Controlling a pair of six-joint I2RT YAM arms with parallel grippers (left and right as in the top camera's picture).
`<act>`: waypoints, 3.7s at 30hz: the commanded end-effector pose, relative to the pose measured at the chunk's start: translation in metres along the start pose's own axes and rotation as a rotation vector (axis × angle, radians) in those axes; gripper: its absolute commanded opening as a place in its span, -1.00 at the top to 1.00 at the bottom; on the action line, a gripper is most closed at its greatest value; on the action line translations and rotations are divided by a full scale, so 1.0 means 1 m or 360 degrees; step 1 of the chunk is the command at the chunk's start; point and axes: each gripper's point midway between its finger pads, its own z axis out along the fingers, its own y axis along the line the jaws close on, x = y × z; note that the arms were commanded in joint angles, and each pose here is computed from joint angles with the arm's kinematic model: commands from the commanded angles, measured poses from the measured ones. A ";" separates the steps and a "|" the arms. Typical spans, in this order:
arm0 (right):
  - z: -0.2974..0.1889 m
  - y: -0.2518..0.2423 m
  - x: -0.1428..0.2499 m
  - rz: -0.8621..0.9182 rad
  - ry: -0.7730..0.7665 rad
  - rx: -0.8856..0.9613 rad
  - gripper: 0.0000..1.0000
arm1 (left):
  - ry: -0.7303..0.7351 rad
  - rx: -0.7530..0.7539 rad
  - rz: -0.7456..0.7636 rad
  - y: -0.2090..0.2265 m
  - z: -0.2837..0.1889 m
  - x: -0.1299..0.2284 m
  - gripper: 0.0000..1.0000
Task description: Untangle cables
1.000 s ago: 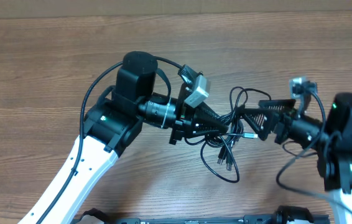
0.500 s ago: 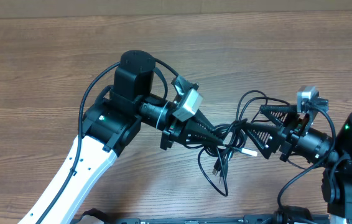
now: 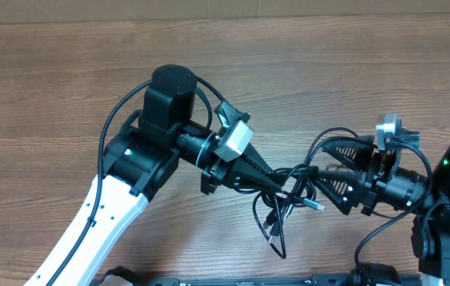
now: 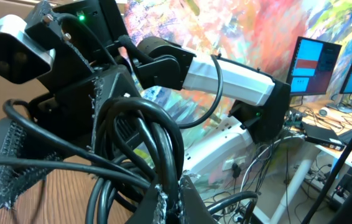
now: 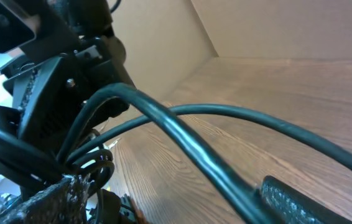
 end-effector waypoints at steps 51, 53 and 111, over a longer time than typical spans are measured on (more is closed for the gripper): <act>-0.002 0.006 0.019 -0.0056 0.0079 -0.0022 -0.74 | -0.0395 -0.0877 -0.0400 0.089 0.004 -0.065 0.92; -0.002 0.006 0.019 -0.0056 0.0079 -0.0022 -0.73 | -0.0387 -0.0858 -0.0400 0.088 0.005 -0.065 0.91; -0.002 -0.017 0.015 -0.0085 0.0059 0.0192 -0.72 | -0.0056 -0.0108 -0.0181 0.019 0.035 -0.036 0.92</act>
